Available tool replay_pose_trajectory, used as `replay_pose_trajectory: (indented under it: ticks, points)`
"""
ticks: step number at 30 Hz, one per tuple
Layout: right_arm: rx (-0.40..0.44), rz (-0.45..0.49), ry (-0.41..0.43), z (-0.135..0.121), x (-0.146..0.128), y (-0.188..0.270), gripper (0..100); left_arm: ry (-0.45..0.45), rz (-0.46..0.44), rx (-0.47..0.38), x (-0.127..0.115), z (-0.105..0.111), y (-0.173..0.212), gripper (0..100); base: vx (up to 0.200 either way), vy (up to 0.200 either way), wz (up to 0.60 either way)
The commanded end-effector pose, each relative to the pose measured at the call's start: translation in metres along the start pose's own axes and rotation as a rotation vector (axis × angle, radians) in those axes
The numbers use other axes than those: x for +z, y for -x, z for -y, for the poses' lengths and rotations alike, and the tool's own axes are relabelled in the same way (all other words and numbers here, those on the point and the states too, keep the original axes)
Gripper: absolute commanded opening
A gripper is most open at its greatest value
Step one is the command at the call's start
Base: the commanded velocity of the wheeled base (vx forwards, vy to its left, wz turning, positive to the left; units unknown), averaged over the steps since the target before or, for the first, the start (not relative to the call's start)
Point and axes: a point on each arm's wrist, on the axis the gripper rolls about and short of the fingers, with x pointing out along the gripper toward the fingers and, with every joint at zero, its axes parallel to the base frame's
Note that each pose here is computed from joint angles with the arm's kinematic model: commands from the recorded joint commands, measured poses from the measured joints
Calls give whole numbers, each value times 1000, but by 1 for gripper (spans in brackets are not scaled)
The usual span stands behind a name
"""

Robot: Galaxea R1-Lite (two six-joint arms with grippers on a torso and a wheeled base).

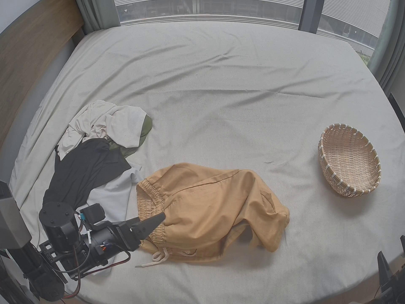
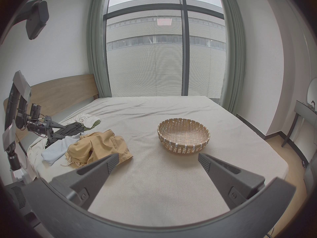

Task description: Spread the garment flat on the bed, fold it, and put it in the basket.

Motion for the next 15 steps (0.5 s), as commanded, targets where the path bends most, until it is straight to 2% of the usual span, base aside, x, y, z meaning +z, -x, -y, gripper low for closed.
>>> replay_pose_trajectory:
  ticks: [1, 9, 15]
  points:
    - [1, -10, 0, 0, -5, -1, 100, 23, -49, 72, -6, -19, -6, 100, 0, 0, 0]
    - [1, -10, 0, 0, -5, -1, 100, 27, -102, 97, -18, -30, -32, 100, 0, 0, 0]
    - [1, -10, 0, 0, -5, -1, 100, 21, -101, 71, -20, -29, -52, 100, 0, 0, 0]
